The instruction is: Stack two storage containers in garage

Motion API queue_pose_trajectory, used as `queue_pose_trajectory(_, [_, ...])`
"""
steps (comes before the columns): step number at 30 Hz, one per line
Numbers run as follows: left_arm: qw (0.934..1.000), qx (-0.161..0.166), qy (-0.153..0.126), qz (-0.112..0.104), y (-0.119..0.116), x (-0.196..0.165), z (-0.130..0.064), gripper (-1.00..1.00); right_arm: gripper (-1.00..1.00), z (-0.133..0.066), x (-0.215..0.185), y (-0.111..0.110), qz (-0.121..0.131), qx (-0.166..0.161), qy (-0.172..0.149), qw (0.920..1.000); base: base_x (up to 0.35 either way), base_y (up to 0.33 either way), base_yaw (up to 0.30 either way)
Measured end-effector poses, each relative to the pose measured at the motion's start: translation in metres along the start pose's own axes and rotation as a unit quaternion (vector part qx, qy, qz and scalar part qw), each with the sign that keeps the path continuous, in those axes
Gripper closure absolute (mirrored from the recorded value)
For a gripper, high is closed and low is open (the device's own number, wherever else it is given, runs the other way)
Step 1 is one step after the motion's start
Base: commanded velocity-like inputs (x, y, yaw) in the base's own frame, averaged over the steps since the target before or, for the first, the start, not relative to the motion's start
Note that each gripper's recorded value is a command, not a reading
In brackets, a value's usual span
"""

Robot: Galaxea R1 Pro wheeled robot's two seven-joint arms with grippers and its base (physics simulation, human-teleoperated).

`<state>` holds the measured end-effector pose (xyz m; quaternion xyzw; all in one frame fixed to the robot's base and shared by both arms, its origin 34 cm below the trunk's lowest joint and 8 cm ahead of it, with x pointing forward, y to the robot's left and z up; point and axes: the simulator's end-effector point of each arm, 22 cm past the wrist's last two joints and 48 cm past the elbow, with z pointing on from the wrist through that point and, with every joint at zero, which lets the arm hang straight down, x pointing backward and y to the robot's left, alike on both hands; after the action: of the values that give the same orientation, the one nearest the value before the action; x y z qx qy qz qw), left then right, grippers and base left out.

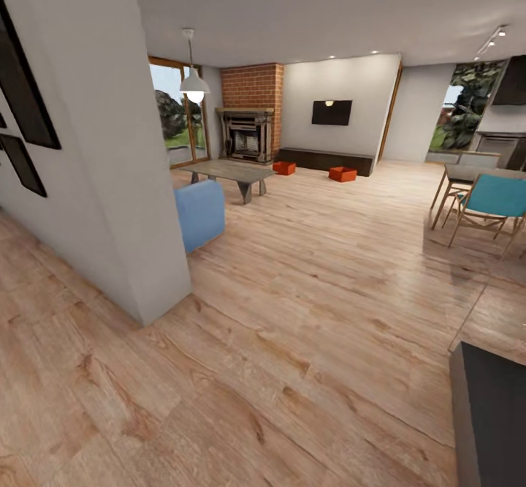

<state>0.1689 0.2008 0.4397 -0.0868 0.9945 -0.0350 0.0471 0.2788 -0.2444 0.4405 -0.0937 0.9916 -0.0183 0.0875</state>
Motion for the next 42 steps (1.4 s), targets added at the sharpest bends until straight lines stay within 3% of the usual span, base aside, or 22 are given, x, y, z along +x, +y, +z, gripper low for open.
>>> queue_pose_trajectory(22, [1.0000,0.000,0.000,0.000,0.0001,0.0000,0.0000,-1.00,-1.00,0.0000,0.0000,0.0000,0.000,0.000,0.000,1.0000,0.337,0.000,-0.238])
queue_pose_trajectory(42, [1.0000,-0.001,0.000,0.000,0.0012,-0.0004,0.0000,-1.00,-1.00,0.0000,0.0000,0.0001,-0.001,0.000,0.000,1.0000,0.209,0.000,-0.008])
